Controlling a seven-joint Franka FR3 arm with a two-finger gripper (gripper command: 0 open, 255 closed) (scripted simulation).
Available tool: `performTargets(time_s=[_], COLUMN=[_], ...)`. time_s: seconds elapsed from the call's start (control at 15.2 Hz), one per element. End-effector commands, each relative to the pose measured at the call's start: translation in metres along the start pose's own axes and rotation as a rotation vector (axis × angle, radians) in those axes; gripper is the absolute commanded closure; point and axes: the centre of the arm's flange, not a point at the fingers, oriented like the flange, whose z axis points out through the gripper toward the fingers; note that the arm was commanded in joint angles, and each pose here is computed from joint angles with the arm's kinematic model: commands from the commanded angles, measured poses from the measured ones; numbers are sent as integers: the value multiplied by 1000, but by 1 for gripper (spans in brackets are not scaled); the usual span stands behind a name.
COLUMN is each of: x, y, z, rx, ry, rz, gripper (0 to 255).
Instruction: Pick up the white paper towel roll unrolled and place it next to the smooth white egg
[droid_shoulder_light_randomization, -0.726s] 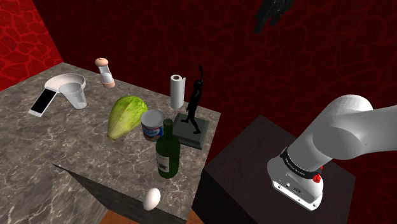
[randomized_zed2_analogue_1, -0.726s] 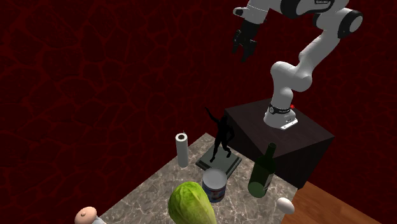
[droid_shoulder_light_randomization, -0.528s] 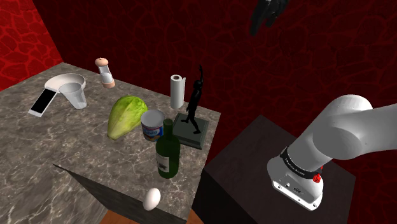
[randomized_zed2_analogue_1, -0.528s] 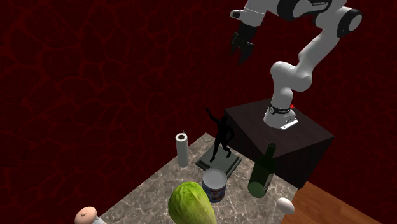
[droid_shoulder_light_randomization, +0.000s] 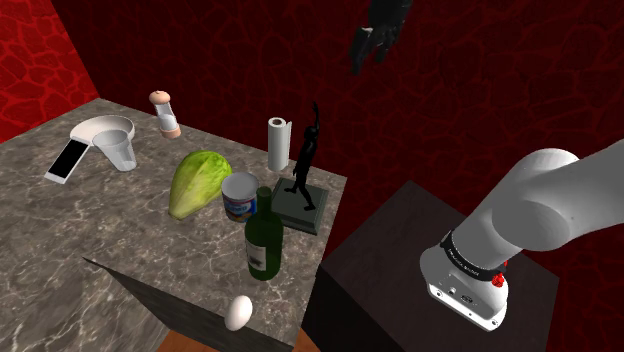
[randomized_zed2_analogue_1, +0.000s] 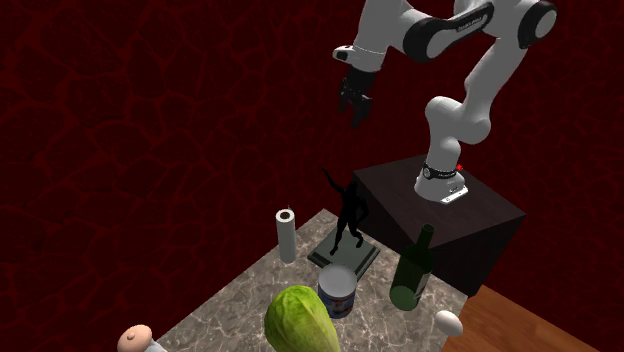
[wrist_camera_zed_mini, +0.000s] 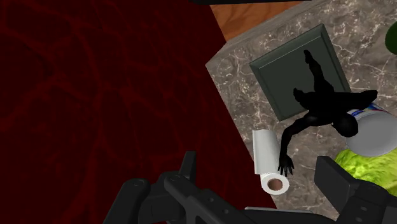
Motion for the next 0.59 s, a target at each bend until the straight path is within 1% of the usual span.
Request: performTargets(time_s=[0.0, 0.53], x=[16, 85], y=[-8, -32], z=[19, 99], rx=[6, 27], ry=[-7, -37], rz=[-5, -27], gripper=[0, 0])
